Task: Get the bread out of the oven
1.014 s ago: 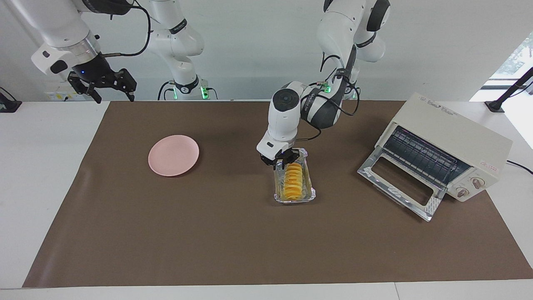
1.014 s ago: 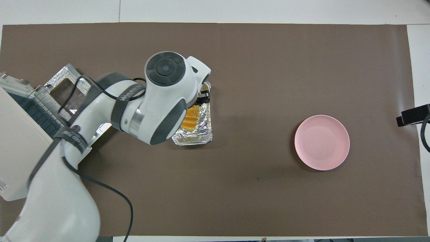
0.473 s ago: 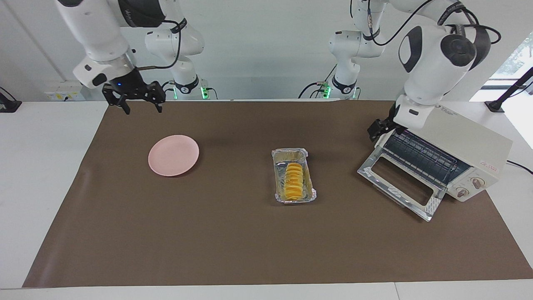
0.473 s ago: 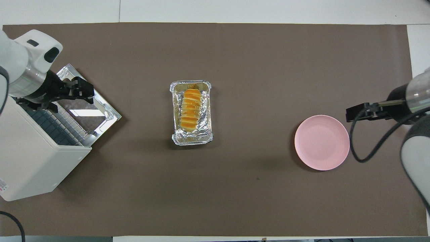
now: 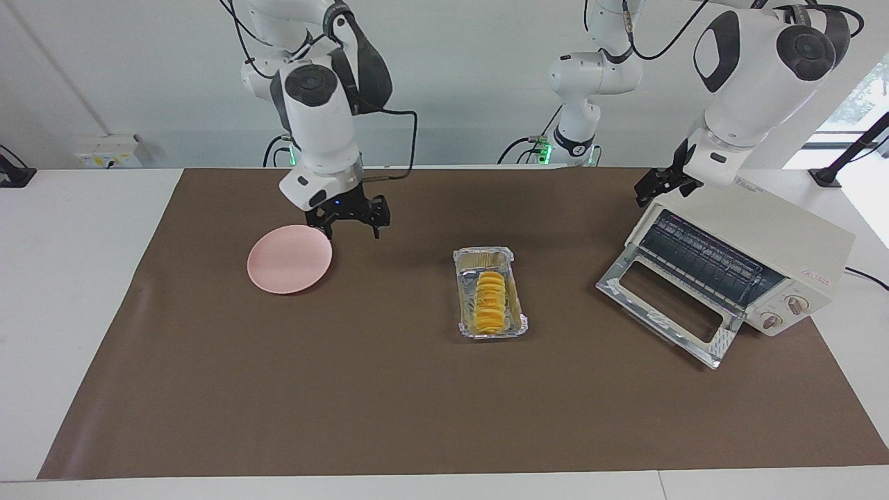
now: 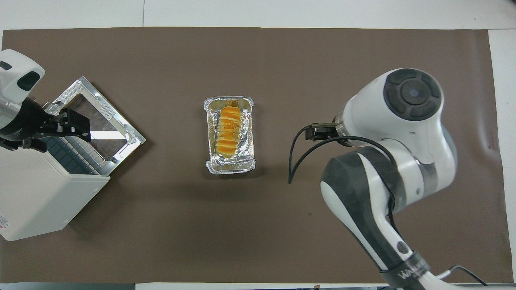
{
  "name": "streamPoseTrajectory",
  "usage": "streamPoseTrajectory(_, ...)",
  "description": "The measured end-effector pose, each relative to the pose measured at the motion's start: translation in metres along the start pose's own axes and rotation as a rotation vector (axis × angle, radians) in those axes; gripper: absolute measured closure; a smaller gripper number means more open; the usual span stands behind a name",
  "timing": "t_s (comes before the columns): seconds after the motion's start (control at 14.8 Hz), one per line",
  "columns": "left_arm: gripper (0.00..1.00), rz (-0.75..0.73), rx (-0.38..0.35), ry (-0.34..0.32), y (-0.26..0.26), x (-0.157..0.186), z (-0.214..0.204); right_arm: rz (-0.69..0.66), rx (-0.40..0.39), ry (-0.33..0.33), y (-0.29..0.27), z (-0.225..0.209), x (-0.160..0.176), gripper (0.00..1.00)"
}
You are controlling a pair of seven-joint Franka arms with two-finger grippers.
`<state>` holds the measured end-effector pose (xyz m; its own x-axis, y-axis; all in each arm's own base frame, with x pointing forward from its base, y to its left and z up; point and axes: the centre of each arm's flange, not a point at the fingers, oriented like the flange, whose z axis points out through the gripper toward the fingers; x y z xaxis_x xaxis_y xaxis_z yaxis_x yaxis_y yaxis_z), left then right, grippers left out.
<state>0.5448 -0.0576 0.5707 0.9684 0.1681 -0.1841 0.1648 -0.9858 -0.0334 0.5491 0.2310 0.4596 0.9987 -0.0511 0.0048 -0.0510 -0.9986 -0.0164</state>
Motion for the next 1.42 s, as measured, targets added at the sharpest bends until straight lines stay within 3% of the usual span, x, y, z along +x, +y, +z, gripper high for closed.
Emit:
streamPoseTrajectory(0.47,0.00,0.012,0.006,-0.028,-0.007,-0.003,0.007,0.130,0.009,-0.006,-0.137,0.089,0.033,0.00)
streamPoseTrajectory(0.81,0.00,0.056,0.003,-0.024,-0.012,-0.004,0.005,0.153,-0.003,-0.014,-0.152,0.137,0.057,0.00)
streamPoseTrajectory(1.15,0.00,0.102,-0.001,-0.007,-0.015,-0.006,-0.004,0.103,-0.030,0.004,-0.175,0.160,0.050,0.03)
streamPoseTrajectory(1.42,0.00,0.139,-0.002,-0.004,-0.015,-0.008,-0.005,0.103,-0.028,0.011,-0.175,0.157,0.052,0.48)
